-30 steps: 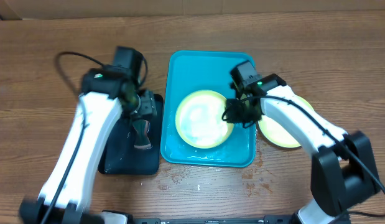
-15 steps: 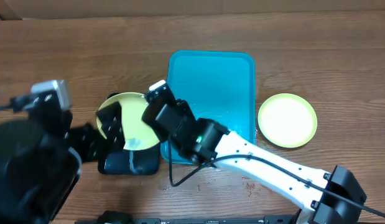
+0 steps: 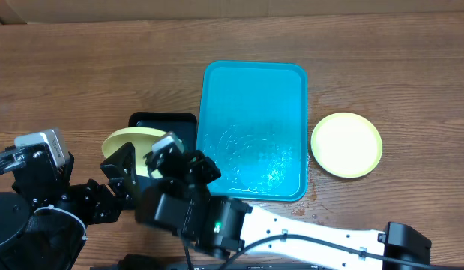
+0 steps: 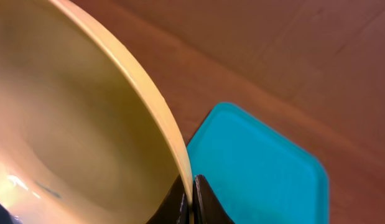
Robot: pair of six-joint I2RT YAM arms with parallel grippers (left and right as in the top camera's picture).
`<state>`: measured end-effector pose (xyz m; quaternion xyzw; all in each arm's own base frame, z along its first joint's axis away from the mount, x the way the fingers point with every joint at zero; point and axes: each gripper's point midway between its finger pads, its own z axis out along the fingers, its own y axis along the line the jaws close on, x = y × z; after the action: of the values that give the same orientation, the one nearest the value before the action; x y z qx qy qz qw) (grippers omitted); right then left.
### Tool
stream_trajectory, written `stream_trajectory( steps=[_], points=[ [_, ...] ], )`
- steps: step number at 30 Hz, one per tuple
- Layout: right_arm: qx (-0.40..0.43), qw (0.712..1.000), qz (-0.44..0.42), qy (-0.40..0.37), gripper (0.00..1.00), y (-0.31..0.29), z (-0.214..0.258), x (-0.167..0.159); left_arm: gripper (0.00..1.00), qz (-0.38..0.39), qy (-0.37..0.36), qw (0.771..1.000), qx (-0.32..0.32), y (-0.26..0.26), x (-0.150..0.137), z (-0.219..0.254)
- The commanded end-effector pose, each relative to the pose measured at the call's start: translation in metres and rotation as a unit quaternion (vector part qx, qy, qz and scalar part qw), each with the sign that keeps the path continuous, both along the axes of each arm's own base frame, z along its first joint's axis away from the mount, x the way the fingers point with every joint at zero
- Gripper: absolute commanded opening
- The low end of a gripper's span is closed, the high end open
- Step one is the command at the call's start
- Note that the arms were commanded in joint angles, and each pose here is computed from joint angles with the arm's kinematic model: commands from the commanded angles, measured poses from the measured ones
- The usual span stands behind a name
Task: Clean dirty plates on tray and stack at the side
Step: 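Lift the yellow plate off the teal tray with the right gripper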
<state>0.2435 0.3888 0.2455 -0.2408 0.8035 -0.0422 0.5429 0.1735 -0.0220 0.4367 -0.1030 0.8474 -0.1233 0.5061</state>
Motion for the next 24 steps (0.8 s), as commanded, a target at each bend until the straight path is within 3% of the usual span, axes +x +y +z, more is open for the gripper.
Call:
stream_trajectory(
  steps=[1, 7, 13, 15, 19, 24],
  points=[
    [-0.008, 0.996, -0.052, -0.070, 0.04, -0.015, 0.028, 0.002, 1.00, 0.007, -0.003, 1.000, 0.006, 0.003, 0.001, 0.002],
    [0.012, 0.999, -0.042, -0.025, 0.04, -0.013, 0.013, 0.010, 1.00, 0.007, -0.003, 1.000, 0.006, 0.003, 0.001, 0.002],
    [0.095, 0.986, -0.041, 0.133, 0.04, -0.024, -0.029, 0.046, 1.00, 0.007, -0.002, 1.000, 0.006, 0.003, 0.001, 0.002],
    [0.104, 0.983, -0.039, 0.147, 0.04, -0.027, -0.030, 0.052, 1.00, 0.007, -0.002, 1.000, 0.006, 0.003, 0.001, 0.002],
    [0.071, 0.991, -0.030, 0.106, 0.04, -0.031, -0.015, 0.054, 1.00, 0.007, -0.005, 1.000, 0.006, 0.003, 0.002, 0.003],
    [0.001, 0.996, -0.086, -0.035, 0.04, -0.048, 0.028, 0.038, 1.00, 0.007, -0.007, 1.000, 0.005, 0.003, 0.002, 0.004]
  ],
)
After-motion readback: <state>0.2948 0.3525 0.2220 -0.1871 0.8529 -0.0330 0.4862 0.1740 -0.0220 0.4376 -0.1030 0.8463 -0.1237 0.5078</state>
